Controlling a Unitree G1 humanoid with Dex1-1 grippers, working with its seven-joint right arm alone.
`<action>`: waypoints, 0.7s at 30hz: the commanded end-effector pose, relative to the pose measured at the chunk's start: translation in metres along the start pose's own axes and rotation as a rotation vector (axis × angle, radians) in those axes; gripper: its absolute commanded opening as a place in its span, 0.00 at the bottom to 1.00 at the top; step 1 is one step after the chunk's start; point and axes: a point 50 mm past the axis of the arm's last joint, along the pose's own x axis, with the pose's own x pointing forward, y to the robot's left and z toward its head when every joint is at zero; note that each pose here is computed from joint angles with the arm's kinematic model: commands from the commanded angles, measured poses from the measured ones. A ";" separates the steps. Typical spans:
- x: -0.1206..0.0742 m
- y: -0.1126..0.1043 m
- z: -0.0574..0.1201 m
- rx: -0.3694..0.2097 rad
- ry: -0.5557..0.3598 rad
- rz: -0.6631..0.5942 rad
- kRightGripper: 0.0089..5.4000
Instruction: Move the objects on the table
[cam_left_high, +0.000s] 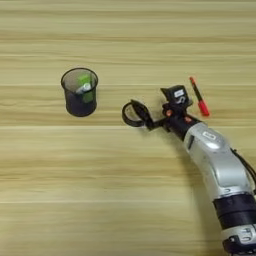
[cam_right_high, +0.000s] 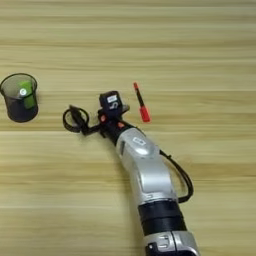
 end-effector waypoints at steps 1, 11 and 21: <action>0.001 -0.023 0.049 -0.073 -0.184 -0.085 1.00; 0.003 -0.090 0.060 -0.052 -0.197 -0.419 1.00; 0.006 -0.125 0.049 -0.041 -0.143 -0.572 1.00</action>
